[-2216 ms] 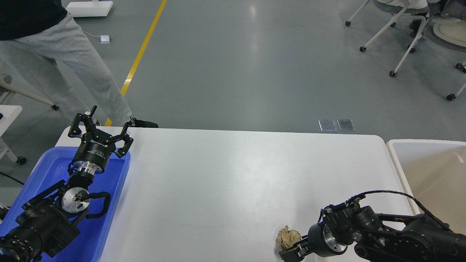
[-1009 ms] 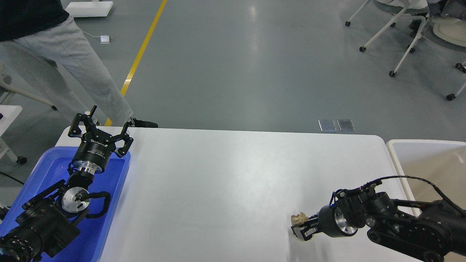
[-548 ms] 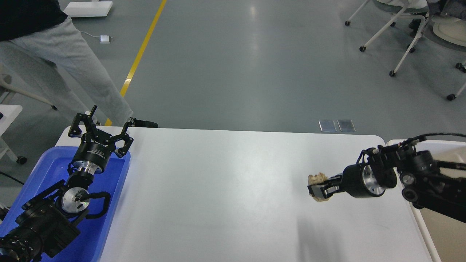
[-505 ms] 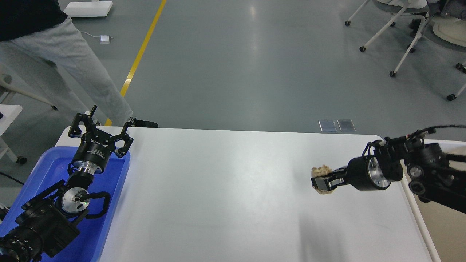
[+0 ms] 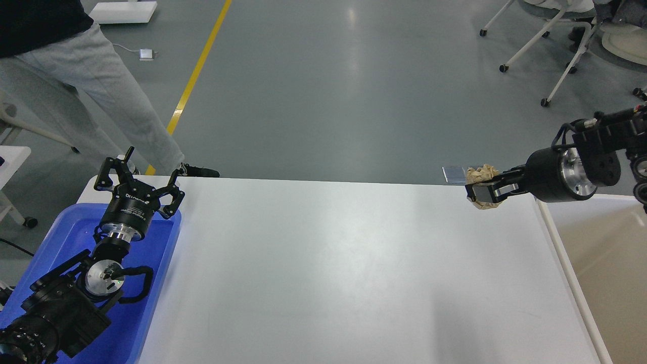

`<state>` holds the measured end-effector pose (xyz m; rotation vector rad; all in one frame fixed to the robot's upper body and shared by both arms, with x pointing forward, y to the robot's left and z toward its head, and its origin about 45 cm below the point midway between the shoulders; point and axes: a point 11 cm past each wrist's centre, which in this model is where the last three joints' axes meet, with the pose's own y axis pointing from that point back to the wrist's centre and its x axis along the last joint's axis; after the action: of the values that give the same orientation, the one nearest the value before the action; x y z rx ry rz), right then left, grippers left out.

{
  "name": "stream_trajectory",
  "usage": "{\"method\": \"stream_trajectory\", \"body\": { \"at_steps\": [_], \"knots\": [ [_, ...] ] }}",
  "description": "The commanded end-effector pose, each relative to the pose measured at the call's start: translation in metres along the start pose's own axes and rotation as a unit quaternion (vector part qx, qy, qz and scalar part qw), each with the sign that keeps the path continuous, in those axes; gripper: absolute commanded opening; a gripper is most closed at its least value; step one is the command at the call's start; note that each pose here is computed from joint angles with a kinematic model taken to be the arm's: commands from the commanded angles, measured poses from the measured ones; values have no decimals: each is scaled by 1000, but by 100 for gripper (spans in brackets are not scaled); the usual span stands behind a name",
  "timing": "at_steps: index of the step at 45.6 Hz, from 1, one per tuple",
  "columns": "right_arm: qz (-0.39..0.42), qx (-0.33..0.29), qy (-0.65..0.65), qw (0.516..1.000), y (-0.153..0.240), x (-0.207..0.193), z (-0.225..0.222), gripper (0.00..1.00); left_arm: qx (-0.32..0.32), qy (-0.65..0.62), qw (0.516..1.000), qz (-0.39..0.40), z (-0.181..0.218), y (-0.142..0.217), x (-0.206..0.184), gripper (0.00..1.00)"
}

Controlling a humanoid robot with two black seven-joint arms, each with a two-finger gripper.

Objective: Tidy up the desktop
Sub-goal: 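Lift the paper ball and carry it toward the white bin, then open the right gripper over the white bin to drop the ball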

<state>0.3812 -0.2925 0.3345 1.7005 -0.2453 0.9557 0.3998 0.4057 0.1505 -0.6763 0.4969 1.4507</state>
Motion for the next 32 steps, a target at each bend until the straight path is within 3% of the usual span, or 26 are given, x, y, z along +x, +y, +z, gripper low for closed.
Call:
{"method": "stream_trajectory", "body": {
  "at_steps": [1, 15, 25, 32],
  "knots": [
    [39, -65, -30, 997, 35, 19, 47, 0, 0, 0, 1000, 1, 0, 1, 1, 100],
    [111, -177, -169, 963, 59, -21, 156, 0, 0, 0, 1000, 1, -1, 1, 0, 100],
    [171, -190, -303, 918, 59, -70, 184, 0, 0, 0, 1000, 1, -1, 1, 0, 100],
    [214, -220, -404, 861, 65, -107, 210, 0, 0, 0, 1000, 2, -1, 1, 1, 100]
  ]
}}
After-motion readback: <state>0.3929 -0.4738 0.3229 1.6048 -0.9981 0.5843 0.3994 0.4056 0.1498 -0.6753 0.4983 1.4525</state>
